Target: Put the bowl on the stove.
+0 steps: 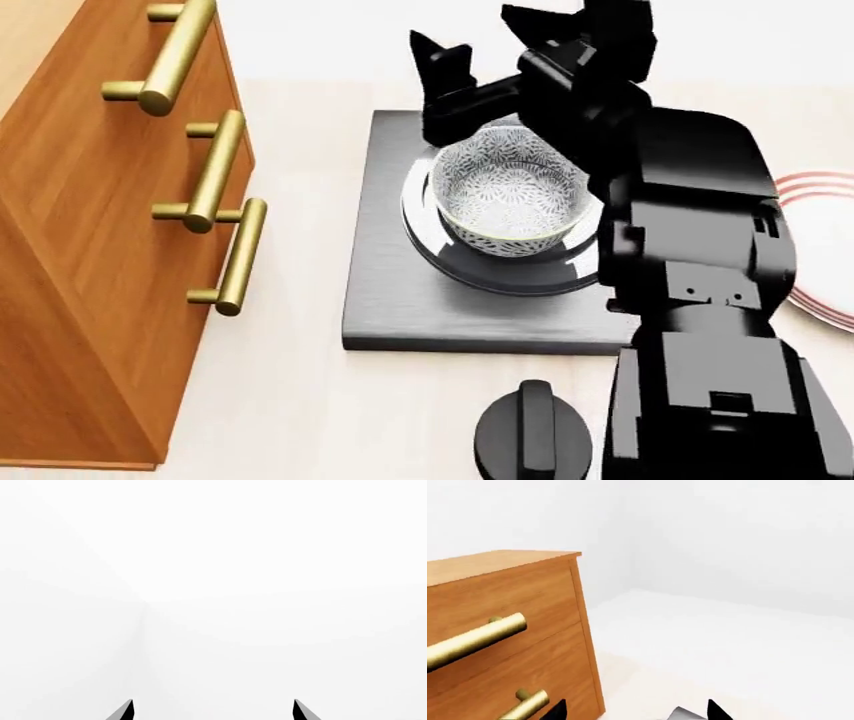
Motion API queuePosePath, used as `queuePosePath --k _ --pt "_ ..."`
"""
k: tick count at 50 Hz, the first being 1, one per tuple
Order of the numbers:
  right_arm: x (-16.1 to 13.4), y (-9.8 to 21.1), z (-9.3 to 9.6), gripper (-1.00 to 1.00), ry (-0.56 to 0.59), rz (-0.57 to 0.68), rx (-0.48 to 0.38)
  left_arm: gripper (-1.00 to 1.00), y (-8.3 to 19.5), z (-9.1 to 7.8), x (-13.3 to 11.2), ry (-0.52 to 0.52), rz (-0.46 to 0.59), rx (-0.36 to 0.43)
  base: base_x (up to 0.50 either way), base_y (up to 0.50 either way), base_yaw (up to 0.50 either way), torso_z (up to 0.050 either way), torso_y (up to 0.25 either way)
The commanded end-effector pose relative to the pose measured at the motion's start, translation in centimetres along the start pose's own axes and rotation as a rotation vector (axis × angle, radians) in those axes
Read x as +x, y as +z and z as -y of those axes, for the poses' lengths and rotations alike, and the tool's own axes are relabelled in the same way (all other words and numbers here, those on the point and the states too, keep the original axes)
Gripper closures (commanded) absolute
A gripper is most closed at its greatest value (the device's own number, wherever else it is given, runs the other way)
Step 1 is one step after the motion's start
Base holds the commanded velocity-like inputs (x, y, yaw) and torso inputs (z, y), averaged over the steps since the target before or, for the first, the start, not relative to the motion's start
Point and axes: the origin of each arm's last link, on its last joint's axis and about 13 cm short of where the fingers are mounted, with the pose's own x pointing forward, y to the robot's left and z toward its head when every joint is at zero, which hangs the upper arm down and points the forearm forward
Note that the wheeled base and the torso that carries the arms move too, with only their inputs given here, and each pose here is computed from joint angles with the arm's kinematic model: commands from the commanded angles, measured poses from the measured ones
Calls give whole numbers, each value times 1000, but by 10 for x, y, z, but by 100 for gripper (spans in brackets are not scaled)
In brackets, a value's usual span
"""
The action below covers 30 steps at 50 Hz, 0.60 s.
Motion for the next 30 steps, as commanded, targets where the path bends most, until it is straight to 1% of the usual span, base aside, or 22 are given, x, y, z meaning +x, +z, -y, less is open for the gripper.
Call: queuePosePath --k 1,2,4,5,7,8,10,15,21,25,26,30 --pt "2 7 0 -100 83 379 224 -100 -1 -1 -1 5 15 23 0 0 0 0 0" --pt "2 4 0 -100 100 448 283 -100 -1 -1 -1 4 14 22 0 0 0 0 0" --pt "1 2 1 -100 110 495 331 -100 -1 -1 -1 4 14 21 0 0 0 0 0" --pt "0 -1 1 -100 122 536 368 -100 -1 -1 -1 3 14 21 0 0 0 0 0" --pt "-1 -5 1 -100 110 562 397 -100 -2 -1 -1 4 13 20 0 0 0 0 0" --pt "-2 -9 2 -100 100 587 429 -100 -2 -1 -1 4 14 20 0 0 0 0 0" --pt "-4 -12 3 -100 103 632 467 -100 -2 -1 -1 5 13 20 0 0 0 0 0" --pt "-6 -14 5 -100 104 701 527 -100 -1 -2 -1 10 15 20 0 0 0 0 0" --pt "-15 -12 3 -100 145 804 593 -100 -1 -3 -1 13 15 18 0 0 0 0 0" --pt "-24 -10 2 -100 158 883 639 -100 0 -3 -1 15 17 17 0 0 0 0 0" --pt "-30 -8 1 -100 178 936 671 -100 0 -3 -1 15 16 16 0 0 0 0 0" --pt "-38 -8 0 -100 184 987 684 -100 0 -3 -1 15 16 14 0 0 0 0 0"
